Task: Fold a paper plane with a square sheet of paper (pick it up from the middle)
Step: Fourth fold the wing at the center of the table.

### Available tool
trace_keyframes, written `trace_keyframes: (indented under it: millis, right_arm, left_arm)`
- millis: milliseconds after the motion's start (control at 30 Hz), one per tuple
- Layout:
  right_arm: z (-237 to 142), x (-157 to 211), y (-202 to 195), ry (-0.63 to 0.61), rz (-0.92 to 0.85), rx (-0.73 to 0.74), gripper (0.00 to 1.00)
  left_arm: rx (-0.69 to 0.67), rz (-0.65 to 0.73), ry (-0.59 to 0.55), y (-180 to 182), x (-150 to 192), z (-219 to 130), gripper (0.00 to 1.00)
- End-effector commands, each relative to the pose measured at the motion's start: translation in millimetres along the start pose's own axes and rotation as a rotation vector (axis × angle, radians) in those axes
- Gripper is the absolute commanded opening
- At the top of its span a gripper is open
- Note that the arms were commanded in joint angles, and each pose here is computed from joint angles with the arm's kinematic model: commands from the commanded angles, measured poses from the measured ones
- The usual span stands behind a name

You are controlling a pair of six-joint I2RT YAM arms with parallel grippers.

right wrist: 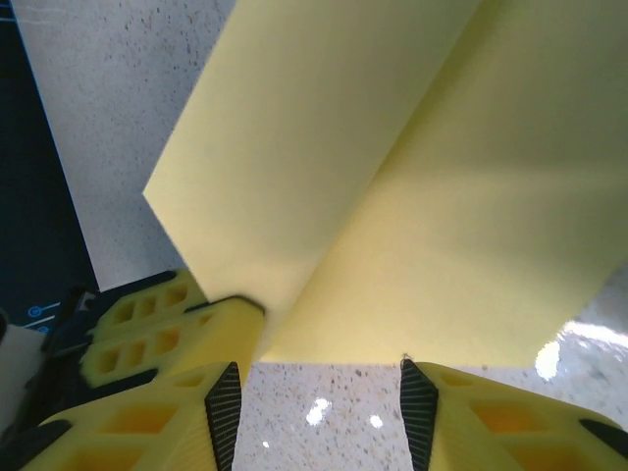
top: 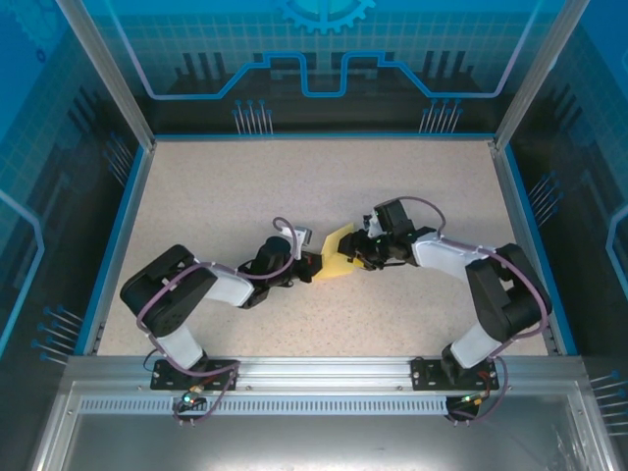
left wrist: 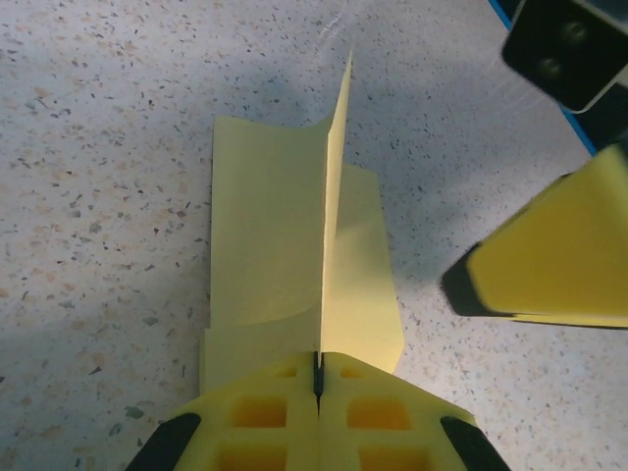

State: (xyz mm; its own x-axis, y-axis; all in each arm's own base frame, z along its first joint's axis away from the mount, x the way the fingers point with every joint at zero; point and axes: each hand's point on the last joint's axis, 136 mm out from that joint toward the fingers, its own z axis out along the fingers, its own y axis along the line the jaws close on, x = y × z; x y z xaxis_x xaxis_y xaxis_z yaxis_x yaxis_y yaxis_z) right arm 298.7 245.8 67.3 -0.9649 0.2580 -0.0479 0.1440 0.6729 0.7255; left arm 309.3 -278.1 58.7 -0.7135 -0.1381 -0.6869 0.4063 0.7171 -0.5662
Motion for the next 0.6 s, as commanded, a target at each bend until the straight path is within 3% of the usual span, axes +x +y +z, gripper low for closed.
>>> trace_keyframes:
  millis: [0,567]
  right_arm:
    - [11,-7,22,-0.013,-0.03,-0.058,0.49]
    - [36,8,-20,0.078,0.068,0.032,0.57]
  left_arm:
    - [0.032,-0.09,0.029,-9,-3,-2,0.0]
    - [0.04,-0.11,0.134,1,7,8,0.01]
